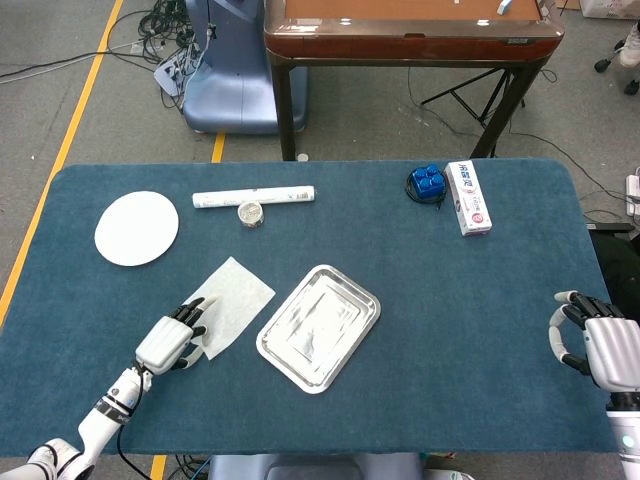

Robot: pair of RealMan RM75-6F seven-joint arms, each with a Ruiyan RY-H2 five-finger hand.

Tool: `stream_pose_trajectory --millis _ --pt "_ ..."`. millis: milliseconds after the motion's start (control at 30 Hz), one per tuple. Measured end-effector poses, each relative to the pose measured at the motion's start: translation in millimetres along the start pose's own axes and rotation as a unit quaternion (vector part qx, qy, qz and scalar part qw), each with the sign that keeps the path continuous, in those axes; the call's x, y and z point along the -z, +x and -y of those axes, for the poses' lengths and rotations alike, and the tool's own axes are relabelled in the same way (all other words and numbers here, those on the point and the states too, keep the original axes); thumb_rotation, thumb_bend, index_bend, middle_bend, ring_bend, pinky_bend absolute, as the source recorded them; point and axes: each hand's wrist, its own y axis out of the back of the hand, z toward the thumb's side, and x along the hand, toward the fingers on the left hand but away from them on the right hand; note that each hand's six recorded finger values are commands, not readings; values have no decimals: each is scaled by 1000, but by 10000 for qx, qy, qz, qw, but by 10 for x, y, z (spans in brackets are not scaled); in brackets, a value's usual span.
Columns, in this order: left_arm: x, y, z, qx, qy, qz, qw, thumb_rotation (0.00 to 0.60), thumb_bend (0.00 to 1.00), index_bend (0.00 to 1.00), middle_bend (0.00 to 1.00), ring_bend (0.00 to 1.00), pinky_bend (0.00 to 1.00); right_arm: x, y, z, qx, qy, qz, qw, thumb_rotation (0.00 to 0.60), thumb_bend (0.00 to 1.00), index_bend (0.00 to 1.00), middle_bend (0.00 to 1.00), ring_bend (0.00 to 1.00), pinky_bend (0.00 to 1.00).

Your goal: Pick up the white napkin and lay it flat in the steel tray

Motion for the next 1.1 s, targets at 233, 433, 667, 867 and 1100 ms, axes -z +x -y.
stream_pose_trajectory --millis 233,433,667,867,1100 --pt "9 7 -68 -74 -176 -49 9998 600 430 575 0 0 172 4 0 -7 11 -13 5 10000 600 383 593 322 303 354" --pt "22 51 -221 -200 -373 -97 9991 600 432 587 0 0 172 4 0 -6 8 -13 5 10000 600 383 593 322 303 354" --pt "24 118 -462 -398 -563 -183 9975 600 461 616 0 0 172 -1 2 -2 7 -7 2 10000 600 383 593 322 303 354" --pt "-17 186 -656 -526 -789 -250 9952 600 479 633 0 0 172 -1 3 -2 8 -4 0 10000 600 383 593 322 303 354" --pt "-188 275 -850 -649 -926 -190 9934 600 490 646 0 0 172 -1 2 -6 13 -10 -1 10000 600 383 593 322 303 354"
